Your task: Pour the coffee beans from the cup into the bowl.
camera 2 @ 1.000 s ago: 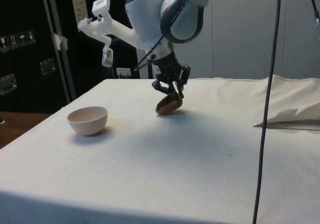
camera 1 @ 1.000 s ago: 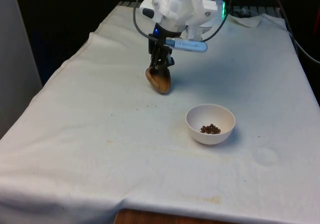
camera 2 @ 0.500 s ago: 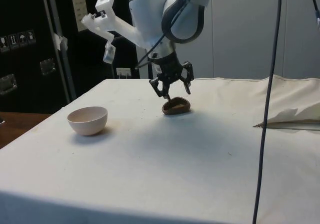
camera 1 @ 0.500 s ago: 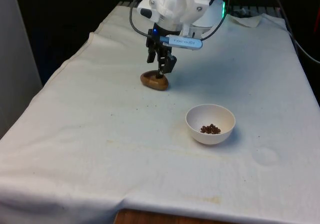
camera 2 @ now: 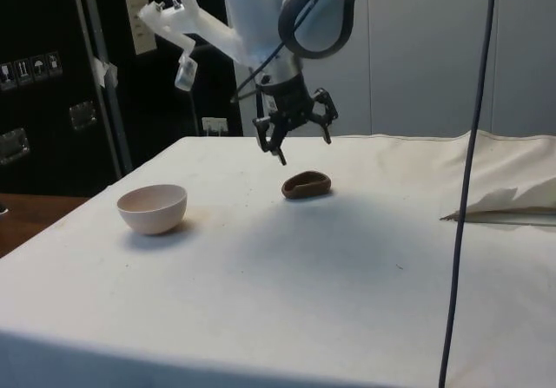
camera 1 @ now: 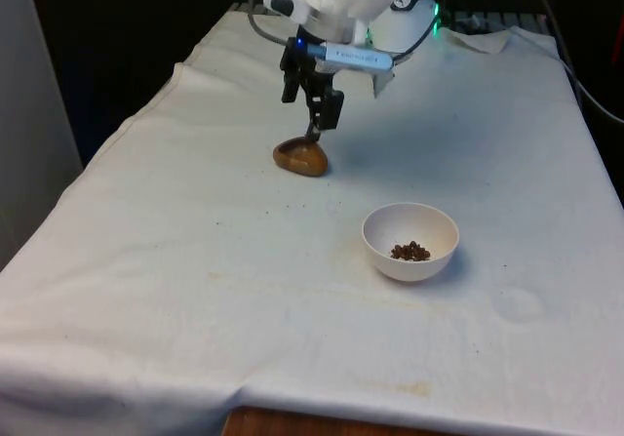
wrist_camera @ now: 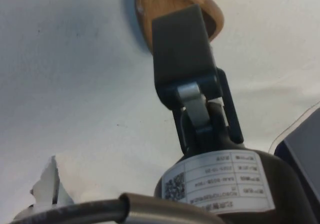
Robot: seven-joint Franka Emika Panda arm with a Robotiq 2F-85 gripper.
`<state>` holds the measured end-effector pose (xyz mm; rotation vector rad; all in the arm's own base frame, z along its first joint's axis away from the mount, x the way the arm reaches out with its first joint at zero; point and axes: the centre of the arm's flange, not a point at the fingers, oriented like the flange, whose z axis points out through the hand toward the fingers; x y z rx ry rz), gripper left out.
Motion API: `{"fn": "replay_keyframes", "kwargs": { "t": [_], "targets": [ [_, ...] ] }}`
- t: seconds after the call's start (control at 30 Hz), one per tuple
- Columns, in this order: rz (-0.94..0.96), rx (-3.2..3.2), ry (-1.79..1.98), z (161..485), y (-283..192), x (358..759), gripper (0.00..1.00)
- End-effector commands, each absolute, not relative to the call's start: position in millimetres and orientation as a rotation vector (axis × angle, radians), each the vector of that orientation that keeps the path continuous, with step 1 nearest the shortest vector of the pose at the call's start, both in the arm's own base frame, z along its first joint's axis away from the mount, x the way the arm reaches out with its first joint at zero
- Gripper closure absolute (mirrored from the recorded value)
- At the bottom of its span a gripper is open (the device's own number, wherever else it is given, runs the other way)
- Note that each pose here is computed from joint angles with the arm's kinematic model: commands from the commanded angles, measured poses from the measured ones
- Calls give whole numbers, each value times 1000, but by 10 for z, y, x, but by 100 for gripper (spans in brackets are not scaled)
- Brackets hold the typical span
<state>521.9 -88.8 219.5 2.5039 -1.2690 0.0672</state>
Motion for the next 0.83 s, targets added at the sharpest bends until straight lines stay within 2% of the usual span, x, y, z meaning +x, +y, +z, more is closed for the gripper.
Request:
{"fn": "replay_keyframes", "kwargs": {
  "t": [0.0,0.8],
  "targets": [
    [60,2516,-1276,2246,-872,5212,0],
    [137,2467,-1335,2951,-945,5254,0]
  ]
}}
